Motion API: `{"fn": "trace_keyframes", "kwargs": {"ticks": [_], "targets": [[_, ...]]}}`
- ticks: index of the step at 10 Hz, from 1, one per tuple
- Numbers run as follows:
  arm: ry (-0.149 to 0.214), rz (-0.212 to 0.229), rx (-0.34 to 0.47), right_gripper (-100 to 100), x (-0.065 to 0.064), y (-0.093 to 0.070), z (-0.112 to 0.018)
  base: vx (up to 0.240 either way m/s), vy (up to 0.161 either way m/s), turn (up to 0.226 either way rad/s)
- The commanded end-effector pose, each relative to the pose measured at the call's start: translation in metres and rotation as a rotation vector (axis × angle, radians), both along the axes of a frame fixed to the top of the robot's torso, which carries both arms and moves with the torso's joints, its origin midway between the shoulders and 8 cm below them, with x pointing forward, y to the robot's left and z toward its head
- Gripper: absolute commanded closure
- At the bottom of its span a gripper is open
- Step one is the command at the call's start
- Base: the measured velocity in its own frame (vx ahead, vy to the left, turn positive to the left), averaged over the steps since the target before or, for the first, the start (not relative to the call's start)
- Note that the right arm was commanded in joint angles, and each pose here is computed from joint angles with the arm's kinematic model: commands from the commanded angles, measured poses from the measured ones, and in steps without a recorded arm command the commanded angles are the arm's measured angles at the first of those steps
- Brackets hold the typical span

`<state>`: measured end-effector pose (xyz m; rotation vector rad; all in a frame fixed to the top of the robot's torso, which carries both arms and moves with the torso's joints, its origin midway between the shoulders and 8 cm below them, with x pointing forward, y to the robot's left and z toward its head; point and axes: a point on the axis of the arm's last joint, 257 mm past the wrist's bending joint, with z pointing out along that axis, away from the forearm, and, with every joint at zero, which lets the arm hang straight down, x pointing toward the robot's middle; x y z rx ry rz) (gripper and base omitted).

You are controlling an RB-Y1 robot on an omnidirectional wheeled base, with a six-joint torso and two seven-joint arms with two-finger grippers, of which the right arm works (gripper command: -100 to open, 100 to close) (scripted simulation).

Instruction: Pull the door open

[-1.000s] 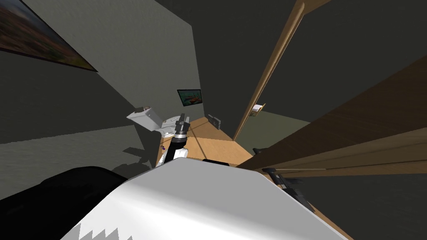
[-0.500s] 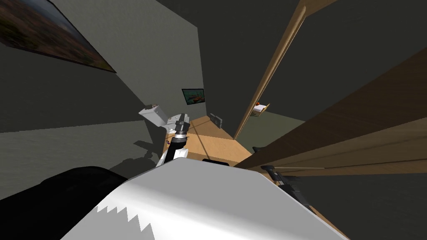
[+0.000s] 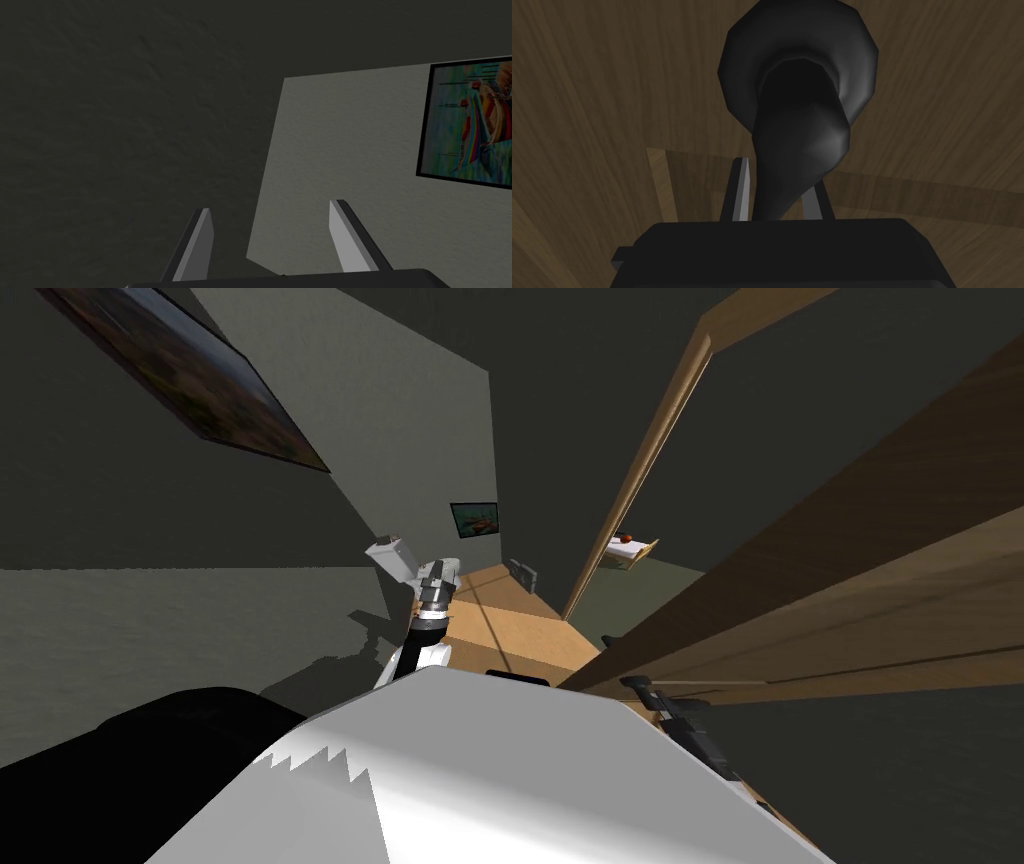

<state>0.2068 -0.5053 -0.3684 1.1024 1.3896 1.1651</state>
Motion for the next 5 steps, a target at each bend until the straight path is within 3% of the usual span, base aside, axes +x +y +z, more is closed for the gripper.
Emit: {"fn": "trace_keyframes", "kwargs": {"ticks": [1, 2, 3, 4, 5], "targets": [[0.003, 0.004, 0.002, 100, 0.002, 0.002, -0.001, -0.147, -0.082, 0.065], [0.003, 0.004, 0.002, 100, 0.002, 0.002, -0.001, -0.043, -0.03, -0.008], [-0.013, 0.019, 0.011, 100, 0.011, 0.006, 0.002, -0.153, -0.05, 0.183], [-0.013, 0.019, 0.011, 100, 0.011, 0.006, 0.002, -0.163, -0.058, 0.134], [-0.021, 0.025, 0.017, 100, 0.013, 0.008, 0.003, -0.063, -0.02, -0.008]]}}
